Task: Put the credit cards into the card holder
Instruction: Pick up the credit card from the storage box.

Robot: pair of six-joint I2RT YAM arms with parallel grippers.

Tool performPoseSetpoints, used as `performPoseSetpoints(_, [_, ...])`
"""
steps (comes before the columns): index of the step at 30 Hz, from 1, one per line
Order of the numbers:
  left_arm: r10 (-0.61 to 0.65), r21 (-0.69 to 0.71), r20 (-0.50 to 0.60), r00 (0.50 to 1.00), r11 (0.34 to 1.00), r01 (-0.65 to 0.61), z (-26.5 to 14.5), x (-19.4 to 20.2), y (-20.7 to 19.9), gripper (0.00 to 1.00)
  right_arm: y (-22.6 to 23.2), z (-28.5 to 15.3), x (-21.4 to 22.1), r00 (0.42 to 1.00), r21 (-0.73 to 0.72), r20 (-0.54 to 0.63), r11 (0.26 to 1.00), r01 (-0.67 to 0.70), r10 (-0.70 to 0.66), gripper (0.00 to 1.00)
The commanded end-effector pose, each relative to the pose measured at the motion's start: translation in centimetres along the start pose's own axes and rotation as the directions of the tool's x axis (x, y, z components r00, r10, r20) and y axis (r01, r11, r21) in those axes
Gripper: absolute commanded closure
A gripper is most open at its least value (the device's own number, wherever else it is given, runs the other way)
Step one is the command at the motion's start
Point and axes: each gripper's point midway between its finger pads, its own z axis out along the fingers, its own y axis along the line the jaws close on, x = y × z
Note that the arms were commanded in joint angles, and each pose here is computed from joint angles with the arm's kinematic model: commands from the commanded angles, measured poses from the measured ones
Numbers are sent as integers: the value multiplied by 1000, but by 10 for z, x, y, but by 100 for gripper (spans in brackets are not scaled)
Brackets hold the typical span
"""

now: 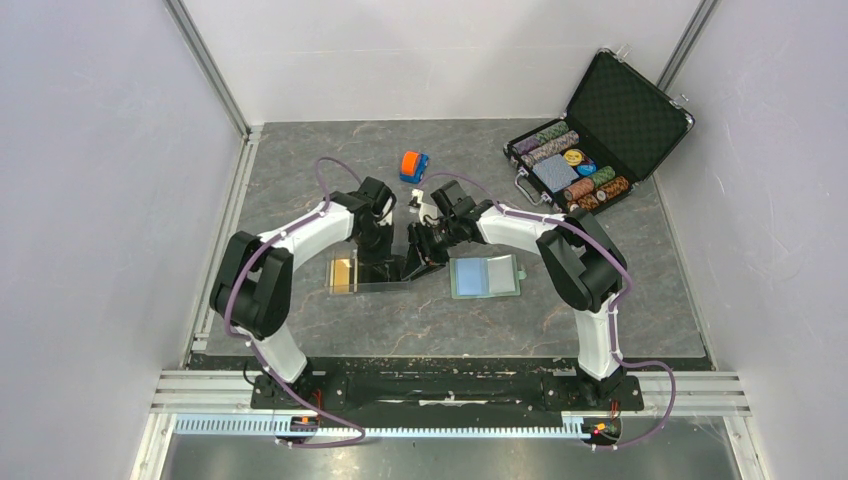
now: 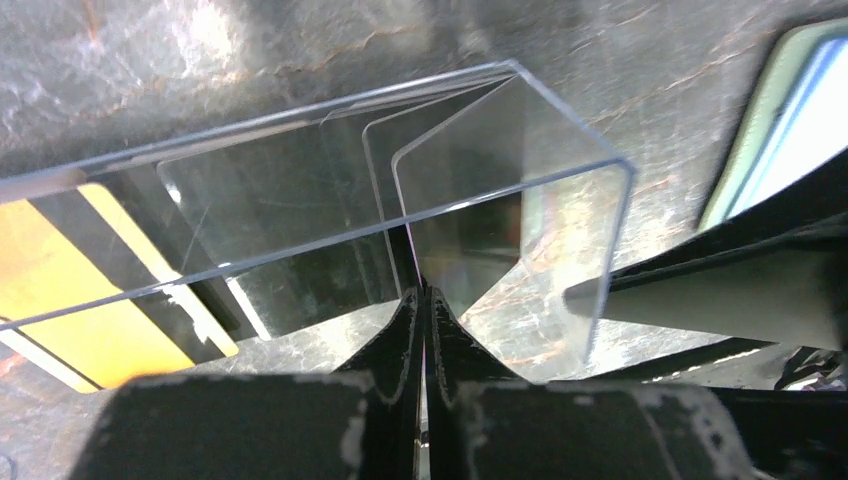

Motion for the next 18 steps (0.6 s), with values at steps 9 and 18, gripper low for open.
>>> performPoseSetpoints(9, [107,75,71,992,991,-112,-19,-23,-36,95,16,-5,-6,998,-37,28,997,63,-62,61])
performPoseSetpoints(18, [66,154,78,995,985,-77,-14,-23,-50,81,15,-5,-6,998,-38,28,997,65,-64,61])
